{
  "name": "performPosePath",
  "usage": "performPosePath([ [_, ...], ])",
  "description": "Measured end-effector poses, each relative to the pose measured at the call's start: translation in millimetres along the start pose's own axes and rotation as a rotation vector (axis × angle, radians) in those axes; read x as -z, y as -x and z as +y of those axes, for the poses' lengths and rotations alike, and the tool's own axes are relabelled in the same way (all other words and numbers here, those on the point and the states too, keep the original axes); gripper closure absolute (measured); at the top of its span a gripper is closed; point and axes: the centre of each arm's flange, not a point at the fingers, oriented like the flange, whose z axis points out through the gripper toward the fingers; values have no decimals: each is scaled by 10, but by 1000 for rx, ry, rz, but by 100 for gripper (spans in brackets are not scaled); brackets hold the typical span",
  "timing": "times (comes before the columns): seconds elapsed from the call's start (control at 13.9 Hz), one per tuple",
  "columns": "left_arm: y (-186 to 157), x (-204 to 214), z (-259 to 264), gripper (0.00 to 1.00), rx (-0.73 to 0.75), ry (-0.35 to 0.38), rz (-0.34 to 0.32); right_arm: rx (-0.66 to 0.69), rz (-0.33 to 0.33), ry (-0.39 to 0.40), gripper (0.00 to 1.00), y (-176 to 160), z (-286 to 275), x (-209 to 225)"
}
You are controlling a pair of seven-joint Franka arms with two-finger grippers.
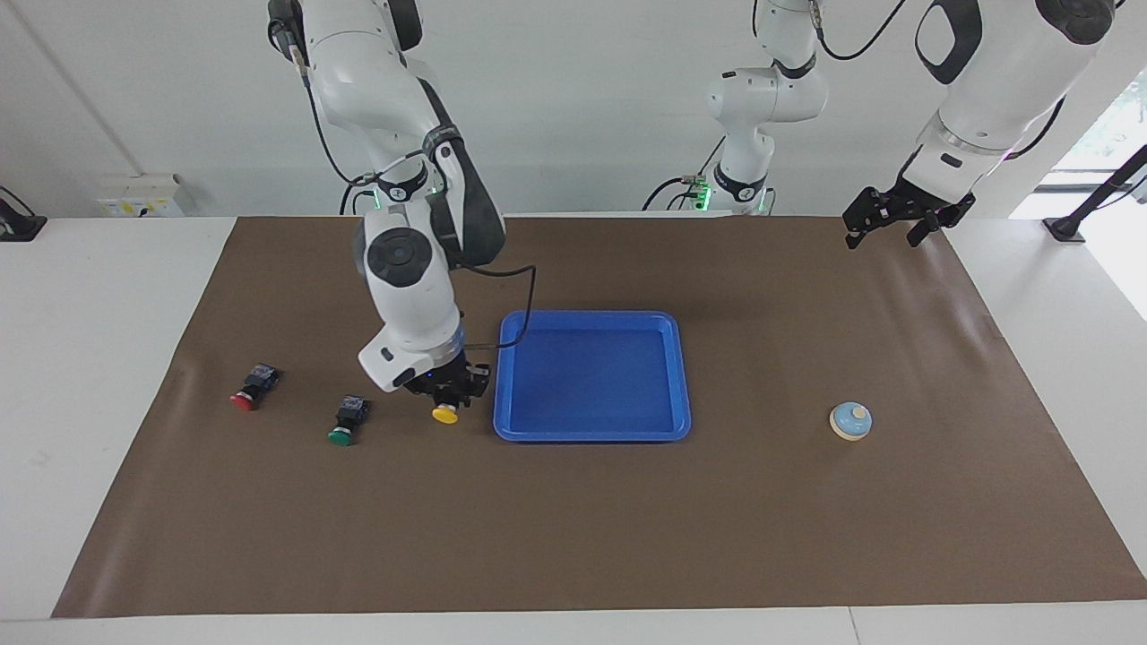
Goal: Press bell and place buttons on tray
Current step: 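Carry the yellow button with the right gripper into the blue tray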
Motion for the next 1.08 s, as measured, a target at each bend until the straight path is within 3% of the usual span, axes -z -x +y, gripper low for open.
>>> performPosePath([
  [0.43, 0, 0, 0, 0, 0, 0, 0, 23, -6, -33, 56, 412, -807, -264],
  [0.79, 0, 0, 0, 0, 0, 0, 0, 34, 0, -33, 56, 620, -867, -835],
  [1.08, 0, 0, 0, 0, 0, 0, 0, -6, -9, -27, 56, 716, -888, -956],
])
